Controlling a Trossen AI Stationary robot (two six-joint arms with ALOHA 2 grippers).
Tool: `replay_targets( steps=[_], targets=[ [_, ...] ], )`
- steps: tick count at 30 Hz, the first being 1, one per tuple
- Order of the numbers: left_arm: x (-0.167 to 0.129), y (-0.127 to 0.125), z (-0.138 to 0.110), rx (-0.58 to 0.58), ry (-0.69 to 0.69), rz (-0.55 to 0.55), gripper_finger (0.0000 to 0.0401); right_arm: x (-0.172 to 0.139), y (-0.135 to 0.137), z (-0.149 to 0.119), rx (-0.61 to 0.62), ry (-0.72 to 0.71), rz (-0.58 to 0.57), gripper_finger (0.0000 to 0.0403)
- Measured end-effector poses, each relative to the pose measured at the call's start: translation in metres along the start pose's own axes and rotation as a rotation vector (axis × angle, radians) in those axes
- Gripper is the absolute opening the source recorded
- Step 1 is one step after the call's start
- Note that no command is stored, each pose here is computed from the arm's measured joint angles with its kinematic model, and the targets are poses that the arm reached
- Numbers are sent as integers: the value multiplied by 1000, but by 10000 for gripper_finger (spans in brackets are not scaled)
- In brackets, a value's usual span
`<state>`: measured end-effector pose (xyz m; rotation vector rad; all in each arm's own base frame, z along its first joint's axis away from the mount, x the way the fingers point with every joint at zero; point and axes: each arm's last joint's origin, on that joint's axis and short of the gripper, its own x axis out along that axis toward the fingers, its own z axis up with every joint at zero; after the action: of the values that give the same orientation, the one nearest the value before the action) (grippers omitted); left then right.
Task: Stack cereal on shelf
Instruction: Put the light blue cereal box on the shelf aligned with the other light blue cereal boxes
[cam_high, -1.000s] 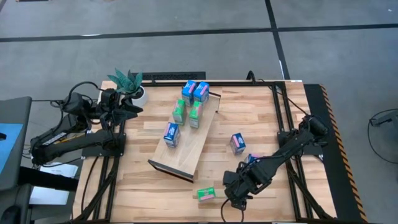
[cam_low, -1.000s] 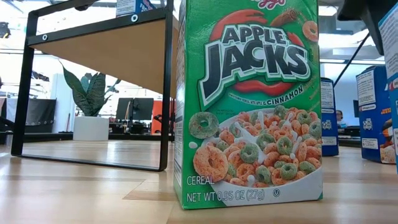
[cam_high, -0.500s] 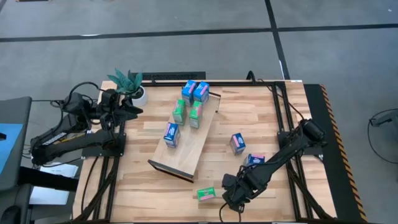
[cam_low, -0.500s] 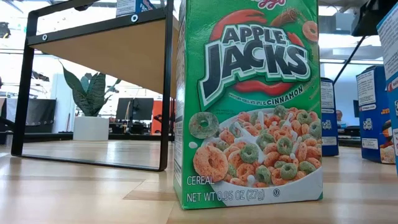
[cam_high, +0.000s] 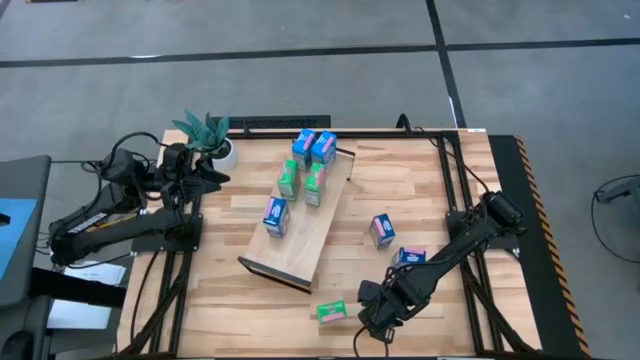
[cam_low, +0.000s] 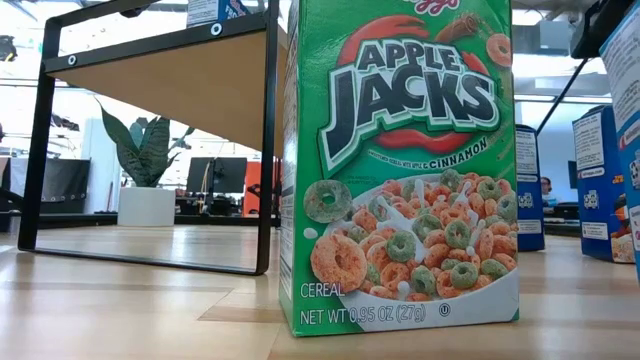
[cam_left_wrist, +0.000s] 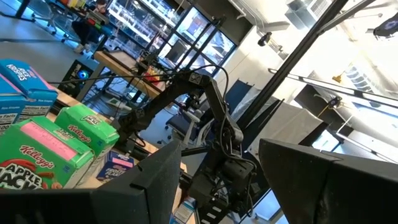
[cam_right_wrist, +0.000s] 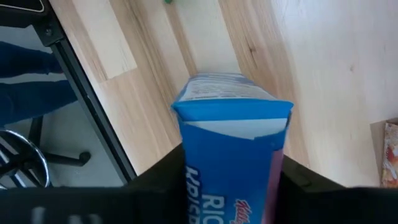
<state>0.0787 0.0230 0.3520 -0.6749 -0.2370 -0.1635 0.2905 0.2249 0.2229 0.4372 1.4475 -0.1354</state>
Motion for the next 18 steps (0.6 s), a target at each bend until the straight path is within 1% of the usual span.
replay_targets(
  steps=[3, 5, 7, 10, 13, 18],
  targets=[
    [0, 0, 0, -1, 0, 0, 206, 0, 0, 0, 0, 0, 1, 128],
    [0, 0, 0, -2, 0, 0, 206, 0, 0, 0, -1, 1, 2, 119],
    [0, 0, 0, -3, 0, 0, 206, -3, 0, 0, -9, 5, 6, 119],
    [0, 0, 0, -5, 0, 0, 206, -15, 1, 2, -23, 3, 5, 130],
    [0, 0, 0, -5, 0, 0, 206, -33, -2, 3, -66, 16, -29, 138],
    [0, 0, 0, -4, -1, 0, 206, -62, -14, 12, -142, 15, -123, 134]
  ],
)
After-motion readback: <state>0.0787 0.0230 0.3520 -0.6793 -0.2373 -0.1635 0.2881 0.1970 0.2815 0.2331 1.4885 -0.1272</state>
